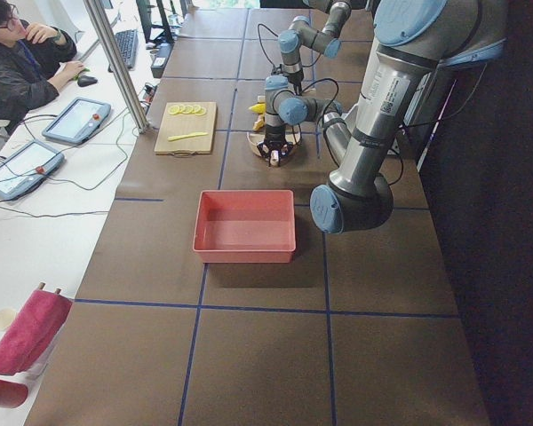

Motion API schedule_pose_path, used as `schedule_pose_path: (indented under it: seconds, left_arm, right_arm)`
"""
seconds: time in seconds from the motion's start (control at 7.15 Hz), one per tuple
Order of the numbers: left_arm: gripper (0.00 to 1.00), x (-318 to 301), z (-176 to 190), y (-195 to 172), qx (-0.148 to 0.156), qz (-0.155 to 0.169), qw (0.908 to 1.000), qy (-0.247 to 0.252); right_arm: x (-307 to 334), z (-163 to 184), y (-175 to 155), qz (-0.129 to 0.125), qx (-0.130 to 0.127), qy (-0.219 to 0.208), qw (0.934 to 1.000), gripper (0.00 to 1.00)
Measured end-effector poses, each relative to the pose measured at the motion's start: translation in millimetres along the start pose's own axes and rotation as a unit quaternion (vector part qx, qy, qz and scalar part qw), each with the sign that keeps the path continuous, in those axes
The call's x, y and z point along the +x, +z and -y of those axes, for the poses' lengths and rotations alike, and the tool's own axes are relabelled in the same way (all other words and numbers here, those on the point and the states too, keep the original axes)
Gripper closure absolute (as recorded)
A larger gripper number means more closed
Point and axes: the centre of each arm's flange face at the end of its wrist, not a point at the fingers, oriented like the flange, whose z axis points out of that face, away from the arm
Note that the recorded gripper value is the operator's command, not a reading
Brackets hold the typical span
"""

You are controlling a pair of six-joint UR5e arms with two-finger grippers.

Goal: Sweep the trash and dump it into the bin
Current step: 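Move the brush with the right gripper behind the corn and pepper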

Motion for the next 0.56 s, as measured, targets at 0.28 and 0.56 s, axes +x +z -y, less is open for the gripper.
schedule_pose_path:
  seconds: [0.28, 0.56]
  left_arm:
    - [0.95, 0, 0, 0, 0.0, 0.0, 1.0, 0.0]
    - [0.95, 0, 1, -1, 0.001, 0.001, 1.0, 0.0]
  right_arm:
    - [-24, 0, -3, 0.005, -0.001, -0.008, 1.0, 1.0]
    - [-51, 3, -11, 0.012, 0.001, -0.016, 0.9998, 1.0]
